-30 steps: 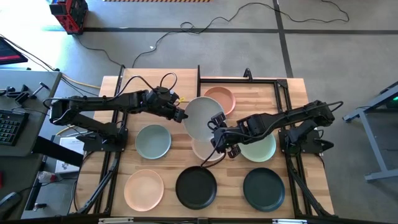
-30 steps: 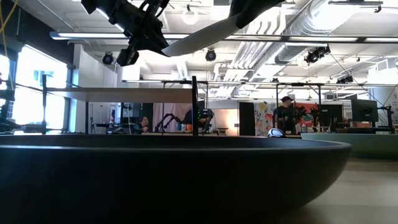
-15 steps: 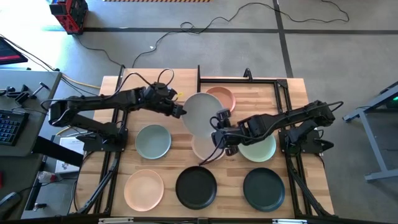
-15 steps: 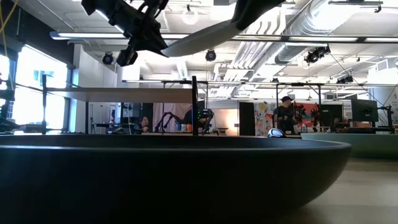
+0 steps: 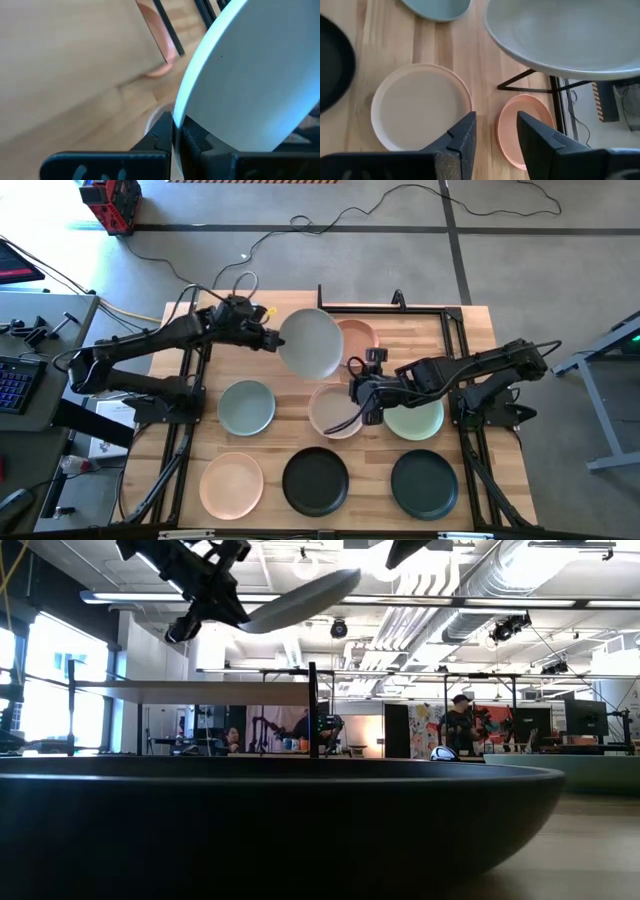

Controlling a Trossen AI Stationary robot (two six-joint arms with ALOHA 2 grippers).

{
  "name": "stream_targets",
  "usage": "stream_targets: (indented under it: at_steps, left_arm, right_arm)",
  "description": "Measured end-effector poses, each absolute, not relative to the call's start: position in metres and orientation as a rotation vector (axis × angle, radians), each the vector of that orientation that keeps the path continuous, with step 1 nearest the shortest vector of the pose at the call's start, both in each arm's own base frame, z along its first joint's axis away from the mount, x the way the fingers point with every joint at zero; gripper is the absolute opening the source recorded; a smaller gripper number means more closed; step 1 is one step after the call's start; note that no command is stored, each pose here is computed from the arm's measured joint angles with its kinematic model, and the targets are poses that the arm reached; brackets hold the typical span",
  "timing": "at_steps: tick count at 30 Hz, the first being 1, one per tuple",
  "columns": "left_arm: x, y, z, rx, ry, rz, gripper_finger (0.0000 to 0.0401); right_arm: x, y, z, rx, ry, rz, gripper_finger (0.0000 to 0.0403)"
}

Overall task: Place and stack plates onto a shelf
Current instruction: Put the white plate on the shelf

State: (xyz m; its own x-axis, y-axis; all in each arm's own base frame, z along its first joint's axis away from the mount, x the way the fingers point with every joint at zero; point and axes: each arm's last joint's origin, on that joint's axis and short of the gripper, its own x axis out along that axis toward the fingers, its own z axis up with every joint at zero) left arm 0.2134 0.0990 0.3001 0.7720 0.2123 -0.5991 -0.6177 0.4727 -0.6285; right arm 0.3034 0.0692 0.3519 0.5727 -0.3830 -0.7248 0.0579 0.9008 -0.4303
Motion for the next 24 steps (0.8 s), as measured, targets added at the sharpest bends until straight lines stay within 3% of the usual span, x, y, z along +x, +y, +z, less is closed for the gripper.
stream_targets:
  at_steps: [15, 24]
  left_arm:
    - [0.176, 0.145, 0.310, -0.964, 0.349, 0.744, 0.0002]
    - [0.151, 0.169, 0.359, -0.896, 0.323, 0.860, 0.0002]
  right_arm:
    - [0.303, 0.062, 0.354, -0.404, 0.925, -0.327, 0.0122]
    - [0.305, 0.032, 0.352, -0.376, 0.980, -0.411, 0.0122]
